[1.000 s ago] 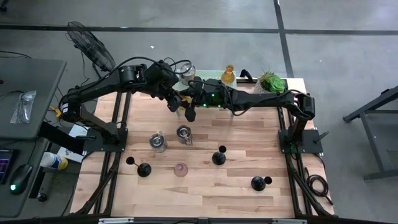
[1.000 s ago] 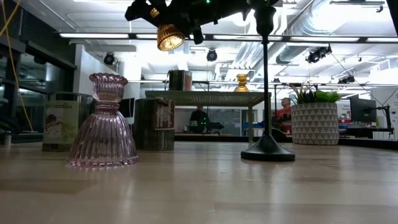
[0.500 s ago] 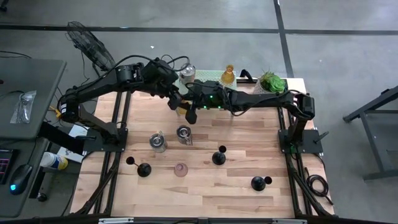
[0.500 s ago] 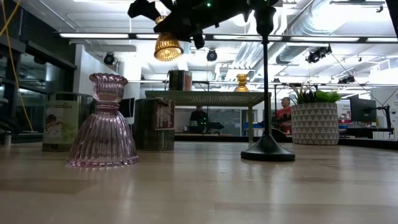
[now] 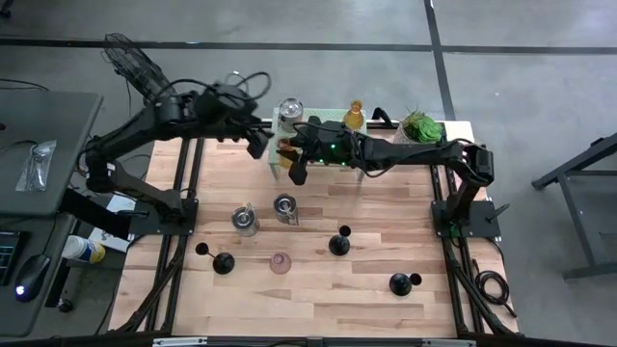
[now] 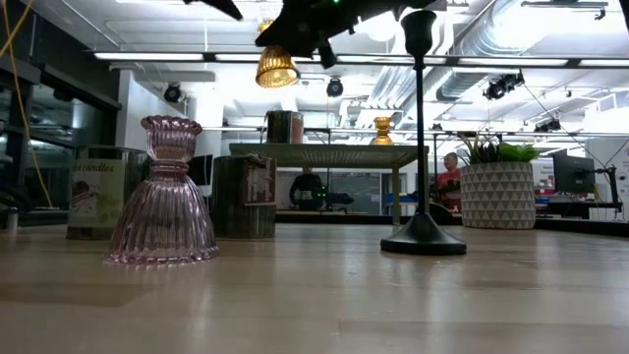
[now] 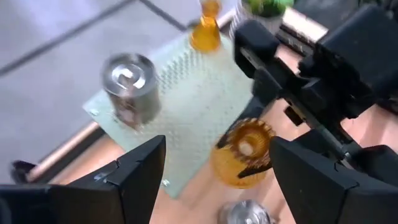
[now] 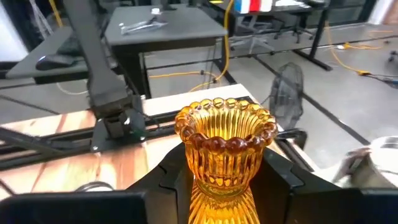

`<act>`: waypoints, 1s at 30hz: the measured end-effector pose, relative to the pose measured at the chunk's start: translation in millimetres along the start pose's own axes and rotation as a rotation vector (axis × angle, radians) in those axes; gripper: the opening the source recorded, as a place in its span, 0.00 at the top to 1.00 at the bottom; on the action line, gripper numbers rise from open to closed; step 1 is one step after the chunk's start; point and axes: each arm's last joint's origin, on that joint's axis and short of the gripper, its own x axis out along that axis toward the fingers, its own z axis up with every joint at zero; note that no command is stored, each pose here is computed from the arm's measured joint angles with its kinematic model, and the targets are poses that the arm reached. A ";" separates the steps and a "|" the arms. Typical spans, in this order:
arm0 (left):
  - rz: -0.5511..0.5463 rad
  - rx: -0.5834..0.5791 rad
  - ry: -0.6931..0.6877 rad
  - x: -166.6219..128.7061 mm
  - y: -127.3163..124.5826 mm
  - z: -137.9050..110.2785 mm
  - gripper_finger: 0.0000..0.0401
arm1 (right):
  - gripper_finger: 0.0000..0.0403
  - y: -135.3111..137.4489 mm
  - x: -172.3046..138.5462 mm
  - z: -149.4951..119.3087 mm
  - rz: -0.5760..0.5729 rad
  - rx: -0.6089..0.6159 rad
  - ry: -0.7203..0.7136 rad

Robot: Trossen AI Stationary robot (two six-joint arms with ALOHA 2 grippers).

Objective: Pick & Place candle stick holders
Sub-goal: Put the orange candle holder on the shelf

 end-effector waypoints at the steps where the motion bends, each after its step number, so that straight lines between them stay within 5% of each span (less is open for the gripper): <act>1: 0.008 -0.003 -0.024 -6.7 2.0 0.5 0.30 | 0.72 -1.6 -3.7 2.6 -0.009 0.008 0.006; 12: 0.096 -0.016 -0.081 -37.1 25.2 -31.2 0.30 | 0.72 -25.3 -45.2 19.7 -0.102 0.083 0.045; 30: 0.019 -0.051 -0.172 -9.4 37.0 -84.6 0.30 | 0.72 -25.5 -78.7 -41.1 -0.441 0.220 0.005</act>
